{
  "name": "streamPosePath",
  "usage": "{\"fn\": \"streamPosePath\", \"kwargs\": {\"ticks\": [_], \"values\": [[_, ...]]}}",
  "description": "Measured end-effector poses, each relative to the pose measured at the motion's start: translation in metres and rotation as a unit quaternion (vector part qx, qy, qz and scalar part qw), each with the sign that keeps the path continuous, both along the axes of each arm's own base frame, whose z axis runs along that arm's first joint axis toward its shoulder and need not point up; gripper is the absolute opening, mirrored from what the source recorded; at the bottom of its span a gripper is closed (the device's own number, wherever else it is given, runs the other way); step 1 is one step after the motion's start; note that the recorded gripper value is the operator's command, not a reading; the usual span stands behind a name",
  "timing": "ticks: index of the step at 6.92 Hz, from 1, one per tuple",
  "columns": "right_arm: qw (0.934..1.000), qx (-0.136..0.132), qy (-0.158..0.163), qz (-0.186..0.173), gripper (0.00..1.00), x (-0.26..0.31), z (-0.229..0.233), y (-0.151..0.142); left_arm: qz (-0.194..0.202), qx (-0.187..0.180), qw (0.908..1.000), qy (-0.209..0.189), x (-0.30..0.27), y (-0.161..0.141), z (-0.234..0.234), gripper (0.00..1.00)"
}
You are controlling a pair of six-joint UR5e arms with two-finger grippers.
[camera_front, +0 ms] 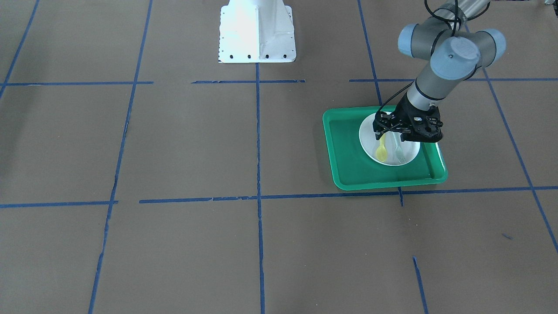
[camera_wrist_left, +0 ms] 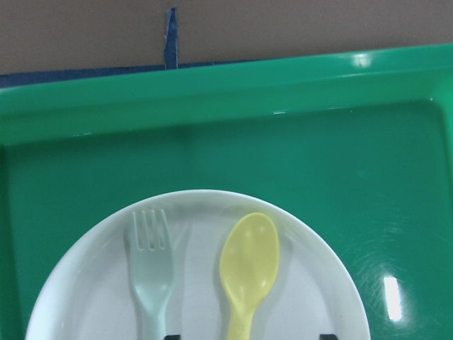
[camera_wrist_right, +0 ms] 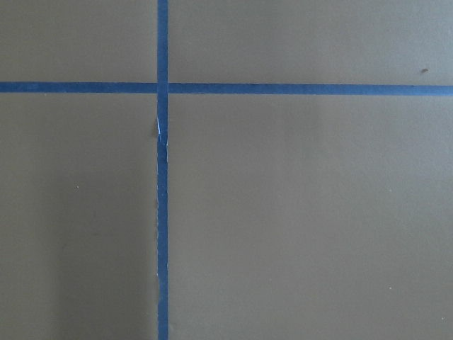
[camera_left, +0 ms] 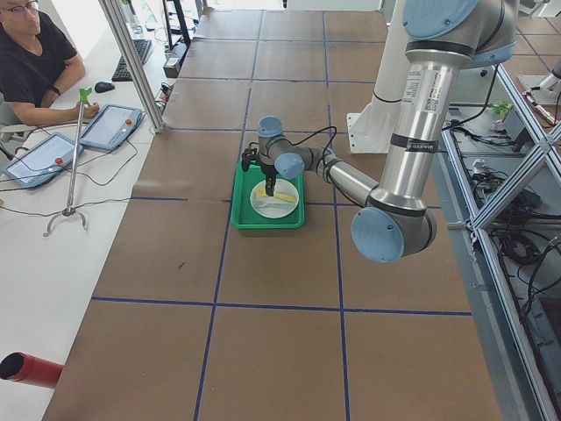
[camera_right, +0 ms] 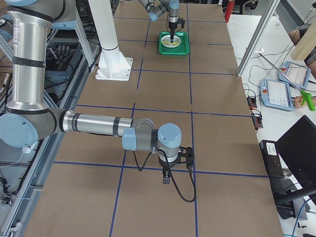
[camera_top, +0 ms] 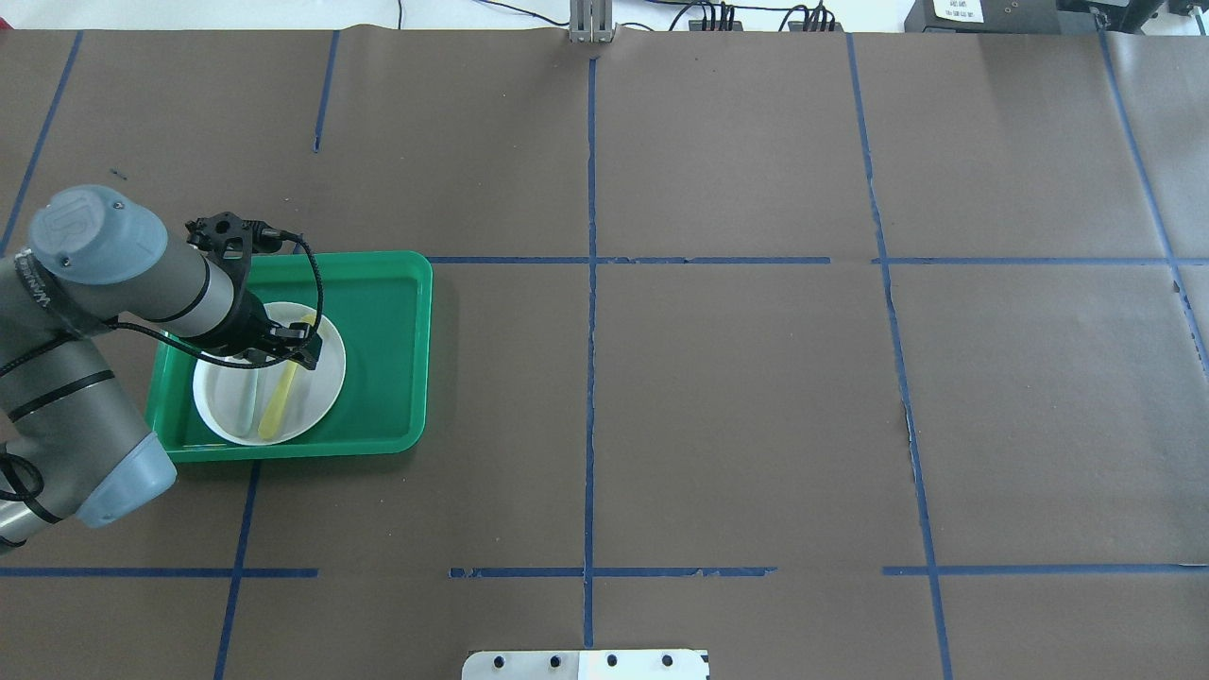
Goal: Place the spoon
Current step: 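Lower the left gripper and close it on the yellow spoon handle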
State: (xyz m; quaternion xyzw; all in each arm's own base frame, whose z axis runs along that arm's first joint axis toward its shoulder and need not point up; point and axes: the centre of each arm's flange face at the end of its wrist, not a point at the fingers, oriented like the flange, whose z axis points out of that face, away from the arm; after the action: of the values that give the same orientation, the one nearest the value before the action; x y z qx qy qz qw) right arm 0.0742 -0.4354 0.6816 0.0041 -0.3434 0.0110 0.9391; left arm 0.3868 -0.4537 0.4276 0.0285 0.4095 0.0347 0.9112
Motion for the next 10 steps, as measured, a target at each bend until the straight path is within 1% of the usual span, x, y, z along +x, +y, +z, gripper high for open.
{"fn": "streamPosePath", "kwargs": {"ticks": [3,4,7,8,9,10], "values": [[1.0000,0.000,0.000,0.000,1.00,0.000,0.000,0.000,0.010,0.002,0.9999,0.000,0.014,0.001,0.008,0.62],[1.0000,0.000,0.000,0.000,1.00,0.000,0.000,0.000,0.011,0.005,0.9999,0.003,0.015,0.001,0.007,0.61],[1.0000,0.000,0.000,0.000,1.00,0.000,0.000,0.000,0.012,0.005,0.9999,0.002,0.015,0.002,0.011,0.61],[1.0000,0.000,0.000,0.000,1.00,0.000,0.000,0.000,0.013,0.004,0.9999,-0.001,0.014,0.002,0.015,0.59],[1.0000,0.000,0.000,0.000,1.00,0.000,0.000,0.000,0.015,0.004,0.9999,-0.003,0.014,0.002,0.019,0.50],[1.0000,0.000,0.000,0.000,1.00,0.000,0.000,0.000,0.016,0.005,0.9999,-0.004,0.015,0.002,0.020,0.38]]}}
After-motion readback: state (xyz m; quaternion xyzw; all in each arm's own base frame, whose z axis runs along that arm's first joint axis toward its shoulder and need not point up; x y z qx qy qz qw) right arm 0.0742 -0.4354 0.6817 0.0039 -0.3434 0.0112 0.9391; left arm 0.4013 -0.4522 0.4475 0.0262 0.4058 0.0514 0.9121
